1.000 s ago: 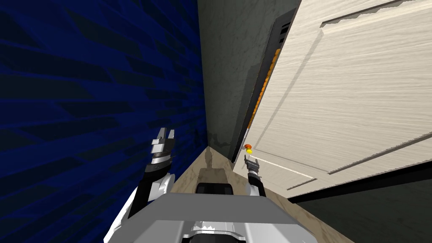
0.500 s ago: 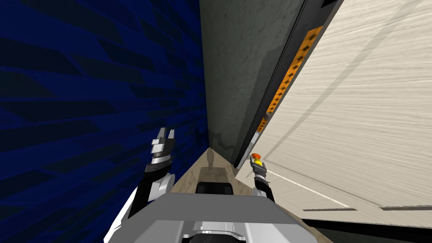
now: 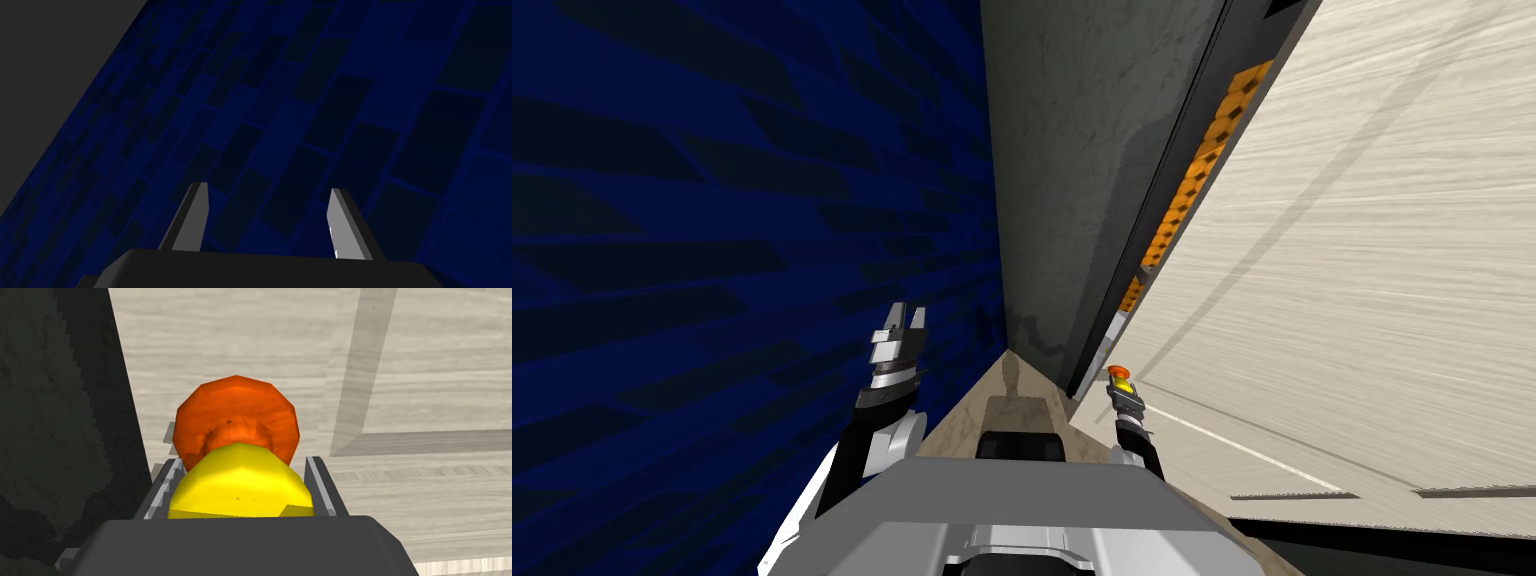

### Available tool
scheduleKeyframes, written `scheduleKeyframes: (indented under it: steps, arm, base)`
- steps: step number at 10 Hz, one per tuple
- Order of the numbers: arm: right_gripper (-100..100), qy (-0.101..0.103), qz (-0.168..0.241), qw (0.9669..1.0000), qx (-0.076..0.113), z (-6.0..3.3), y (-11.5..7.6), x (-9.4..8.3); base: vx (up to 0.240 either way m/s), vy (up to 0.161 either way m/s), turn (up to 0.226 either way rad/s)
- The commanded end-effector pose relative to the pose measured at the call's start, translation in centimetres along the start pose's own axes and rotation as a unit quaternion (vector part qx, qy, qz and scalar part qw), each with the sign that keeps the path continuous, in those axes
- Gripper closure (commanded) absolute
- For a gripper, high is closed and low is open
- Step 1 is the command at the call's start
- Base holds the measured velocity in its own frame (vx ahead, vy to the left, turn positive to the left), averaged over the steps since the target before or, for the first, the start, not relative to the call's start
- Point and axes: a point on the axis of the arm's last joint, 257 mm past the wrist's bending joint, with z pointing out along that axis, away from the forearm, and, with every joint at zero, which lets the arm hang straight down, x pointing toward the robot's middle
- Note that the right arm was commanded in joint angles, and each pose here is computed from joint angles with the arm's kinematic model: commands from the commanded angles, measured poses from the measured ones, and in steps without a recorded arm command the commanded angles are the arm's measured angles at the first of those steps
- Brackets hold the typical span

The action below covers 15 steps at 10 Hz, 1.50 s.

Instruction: Pull the door open

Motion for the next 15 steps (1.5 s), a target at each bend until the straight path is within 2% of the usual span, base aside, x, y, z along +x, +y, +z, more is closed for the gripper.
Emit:
scheduleKeyframes:
  steps: [1,2,7,12,13,15]
  arm:
    - [100,0.001,0.002,1.0000,0.001,0.00,-0.3,0.1]
    - [100,0.001,0.002,1.0000,0.001,0.00,-0.3,0.1]
    - [100,0.002,0.008,0.9991,0.042,-0.61,-0.9,0.2]
    - [100,0.000,0.017,0.9962,0.086,-1.50,-1.9,0.3]
    - [100,-0.001,0.014,0.9968,0.079,-1.42,-1.6,0.2]
    - [100,-0.002,0.014,0.9953,0.096,-2.15,-1.8,0.1]
  base:
    - [-0.007,0.005,-0.004]
    - [0.000,0.000,0.000]
    - [-0.201,-0.015,0.116]
    - [-0.222,-0.018,0.125]
    - [-0.095,-0.002,0.019]
    - [-0.206,-0.028,0.111]
